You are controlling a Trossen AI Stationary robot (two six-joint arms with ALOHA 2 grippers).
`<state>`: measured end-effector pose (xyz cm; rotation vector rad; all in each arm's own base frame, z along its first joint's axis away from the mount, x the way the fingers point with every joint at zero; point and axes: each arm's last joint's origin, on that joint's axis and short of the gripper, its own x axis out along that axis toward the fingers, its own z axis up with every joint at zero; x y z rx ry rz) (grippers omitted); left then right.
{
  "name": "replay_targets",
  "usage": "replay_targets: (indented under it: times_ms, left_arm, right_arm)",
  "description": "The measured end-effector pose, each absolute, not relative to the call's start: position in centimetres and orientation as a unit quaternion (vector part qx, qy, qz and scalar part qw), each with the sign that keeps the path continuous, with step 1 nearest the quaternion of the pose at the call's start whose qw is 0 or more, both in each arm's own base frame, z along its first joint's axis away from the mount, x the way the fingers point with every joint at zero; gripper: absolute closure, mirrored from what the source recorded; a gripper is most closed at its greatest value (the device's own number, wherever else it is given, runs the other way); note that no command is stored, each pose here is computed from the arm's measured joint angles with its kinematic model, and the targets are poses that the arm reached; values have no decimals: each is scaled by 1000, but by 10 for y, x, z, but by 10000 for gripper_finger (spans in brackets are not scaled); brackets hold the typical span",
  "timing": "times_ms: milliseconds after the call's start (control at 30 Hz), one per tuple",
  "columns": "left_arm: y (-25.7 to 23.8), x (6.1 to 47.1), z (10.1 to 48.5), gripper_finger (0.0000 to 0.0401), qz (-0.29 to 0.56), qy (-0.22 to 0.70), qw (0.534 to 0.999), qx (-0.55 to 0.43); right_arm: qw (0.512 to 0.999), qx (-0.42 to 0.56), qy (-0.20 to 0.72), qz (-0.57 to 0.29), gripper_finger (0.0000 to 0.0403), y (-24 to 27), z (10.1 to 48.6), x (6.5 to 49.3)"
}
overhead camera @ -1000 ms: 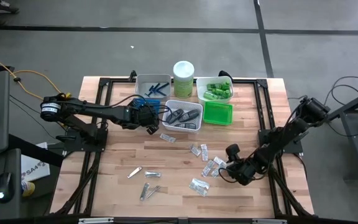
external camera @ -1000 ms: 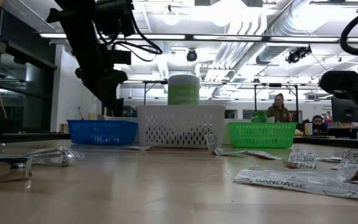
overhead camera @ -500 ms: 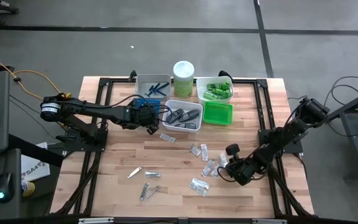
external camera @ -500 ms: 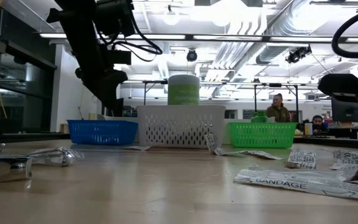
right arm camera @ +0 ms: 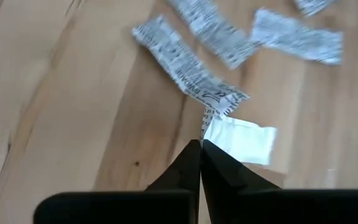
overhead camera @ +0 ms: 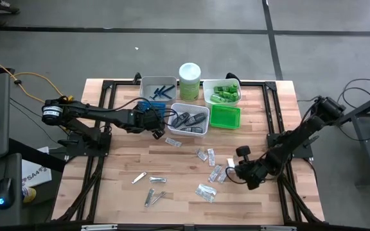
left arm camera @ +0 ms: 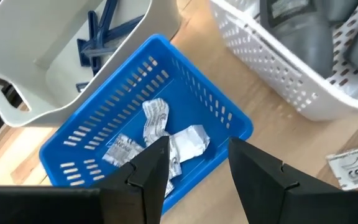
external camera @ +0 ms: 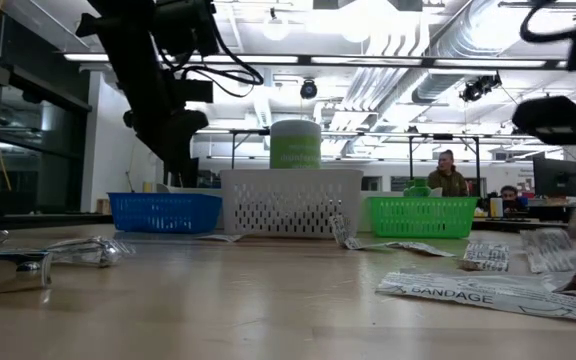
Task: Pick & Place Travel size toiletries
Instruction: Put the white bandage into the blue bin
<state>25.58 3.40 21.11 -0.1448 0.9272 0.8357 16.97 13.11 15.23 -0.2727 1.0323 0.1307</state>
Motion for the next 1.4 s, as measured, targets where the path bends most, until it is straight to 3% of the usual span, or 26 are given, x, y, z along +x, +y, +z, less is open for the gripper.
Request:
replay_targets:
  times_ms: [167, 433, 600, 867, 1200, 1400]
  left_arm:
    - [34, 264, 215, 240, 357, 412, 836, -60]
    - [31, 287, 230, 240, 235, 340, 911, -21]
    - [29, 294, 238, 240, 184, 302, 936, -5]
    - [26, 301, 242, 240, 123, 267, 956, 0]
    - [2, 315, 249, 239, 4, 191, 980, 61]
    - [-9, 318, 248, 184, -12, 184, 980, 73]
  right_arm:
    - [885, -102, 454, 28, 400, 114, 173, 171]
    - [915, -60, 397, -28, 400, 82, 195, 184]
    - [926, -34, 375, 19, 400, 73, 201, 197]
    - [959, -71, 267, 68, 400, 66, 218, 216]
    - [968, -96, 216, 84, 400, 43, 221, 236]
    - [972, -108, 194, 81, 400, 31, 210, 255]
